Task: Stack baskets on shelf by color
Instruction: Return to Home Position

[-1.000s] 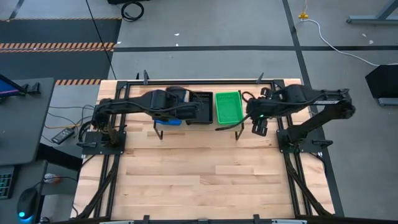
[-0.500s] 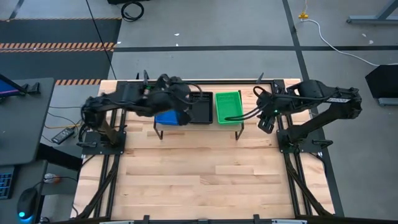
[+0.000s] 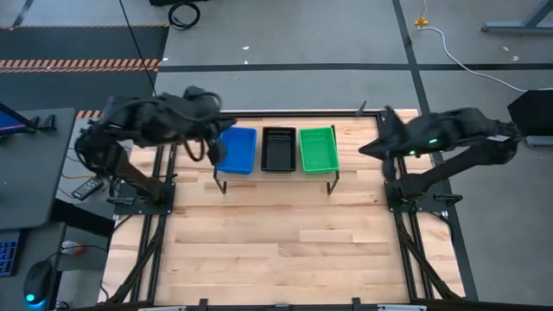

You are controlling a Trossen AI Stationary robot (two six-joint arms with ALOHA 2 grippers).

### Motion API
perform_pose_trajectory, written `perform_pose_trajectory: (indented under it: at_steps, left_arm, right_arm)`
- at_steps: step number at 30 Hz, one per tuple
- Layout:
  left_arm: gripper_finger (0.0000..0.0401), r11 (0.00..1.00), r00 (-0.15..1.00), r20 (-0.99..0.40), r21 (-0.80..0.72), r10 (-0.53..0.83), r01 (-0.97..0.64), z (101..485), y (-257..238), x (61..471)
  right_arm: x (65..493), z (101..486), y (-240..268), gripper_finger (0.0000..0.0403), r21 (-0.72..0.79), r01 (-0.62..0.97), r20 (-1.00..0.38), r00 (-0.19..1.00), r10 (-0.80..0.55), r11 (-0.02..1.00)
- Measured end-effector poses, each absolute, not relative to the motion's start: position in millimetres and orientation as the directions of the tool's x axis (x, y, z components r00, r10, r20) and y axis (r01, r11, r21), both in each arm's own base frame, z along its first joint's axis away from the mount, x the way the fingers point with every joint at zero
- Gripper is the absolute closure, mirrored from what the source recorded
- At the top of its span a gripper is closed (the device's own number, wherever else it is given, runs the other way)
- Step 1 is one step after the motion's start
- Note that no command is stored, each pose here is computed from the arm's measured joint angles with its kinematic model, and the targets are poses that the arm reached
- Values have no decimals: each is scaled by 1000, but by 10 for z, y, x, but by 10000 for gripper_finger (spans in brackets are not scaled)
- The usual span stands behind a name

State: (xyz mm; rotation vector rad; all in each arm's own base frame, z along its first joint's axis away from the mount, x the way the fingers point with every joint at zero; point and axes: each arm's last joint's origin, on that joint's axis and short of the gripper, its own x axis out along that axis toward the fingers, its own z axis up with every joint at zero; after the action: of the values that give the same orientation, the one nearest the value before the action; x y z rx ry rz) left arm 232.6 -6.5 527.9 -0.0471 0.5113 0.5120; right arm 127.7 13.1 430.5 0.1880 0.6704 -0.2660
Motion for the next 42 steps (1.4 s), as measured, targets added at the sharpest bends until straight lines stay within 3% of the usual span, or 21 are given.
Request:
perform_pose_trajectory:
  at_steps: [3,8,18,25,28,34,42]
  left_arm:
    - [393,881,781,-445,46,439,-470,5355,-65,2225]
    - [396,902,846,-352,-12,400,-431,5487,-115,2151]
    - [396,909,909,-261,-179,325,-377,5594,-201,2171]
    - [398,878,902,-233,-238,363,-415,5606,-341,2164]
    - [397,887,899,-265,-215,350,-408,5568,-383,2154]
    - [395,861,914,-243,-325,325,-392,5585,-422,2198]
    - [395,904,932,-196,-247,306,-348,5618,-450,2296]
  right_arm:
    - [1090,4266,110,396,161,245,-506,852,-133,956]
    - [832,3919,77,394,264,200,-407,910,-79,944]
    - [694,3091,67,398,408,26,-29,999,-15,913]
    - [584,2582,48,398,439,-22,80,997,-15,898]
    - [655,2438,65,399,448,-20,33,999,6,894]
    - [772,2319,97,399,471,-121,160,986,51,874]
    - [859,2164,85,400,490,-154,266,964,20,858]
